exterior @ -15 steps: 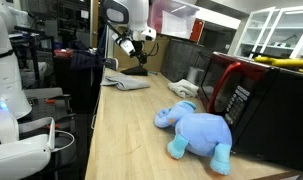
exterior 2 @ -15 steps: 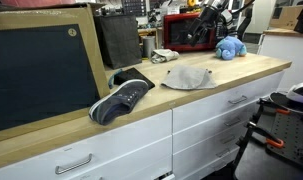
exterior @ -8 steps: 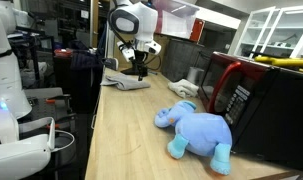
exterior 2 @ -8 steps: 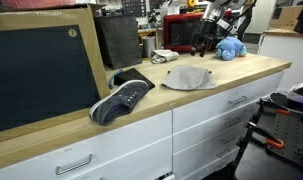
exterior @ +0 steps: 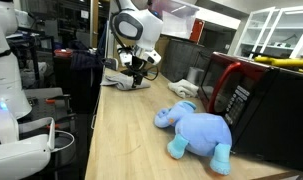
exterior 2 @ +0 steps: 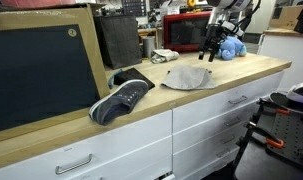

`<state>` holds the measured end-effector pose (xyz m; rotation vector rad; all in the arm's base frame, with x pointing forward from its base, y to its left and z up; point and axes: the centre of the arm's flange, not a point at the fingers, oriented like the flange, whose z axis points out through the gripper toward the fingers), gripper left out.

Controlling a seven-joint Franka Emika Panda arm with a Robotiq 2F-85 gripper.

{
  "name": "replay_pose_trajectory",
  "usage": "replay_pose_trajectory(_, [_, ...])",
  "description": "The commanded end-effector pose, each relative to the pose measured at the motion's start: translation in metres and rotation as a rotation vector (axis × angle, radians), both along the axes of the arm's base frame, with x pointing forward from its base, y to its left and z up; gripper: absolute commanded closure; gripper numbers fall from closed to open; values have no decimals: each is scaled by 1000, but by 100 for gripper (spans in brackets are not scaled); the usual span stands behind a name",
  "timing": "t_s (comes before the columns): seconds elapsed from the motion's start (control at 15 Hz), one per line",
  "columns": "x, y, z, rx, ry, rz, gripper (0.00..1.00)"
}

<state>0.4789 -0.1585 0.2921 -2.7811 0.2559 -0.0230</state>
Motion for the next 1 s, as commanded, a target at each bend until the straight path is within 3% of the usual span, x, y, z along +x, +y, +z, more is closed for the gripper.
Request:
replay_pose_trajectory(0.0, [4, 1, -13, 38, 40, -32, 0])
replay_pose_trajectory(0.53, [-5, 9, -32, 91, 168, -124, 0])
replay_pose_trajectory(0.8, [-7, 11, -32, 119, 192, -131, 0])
replay_pose_trajectory(0.87, [-7, 11, -34, 120, 192, -134, 1])
replay_pose_trajectory(0.93, [-6, 10, -37, 119, 182, -138, 17])
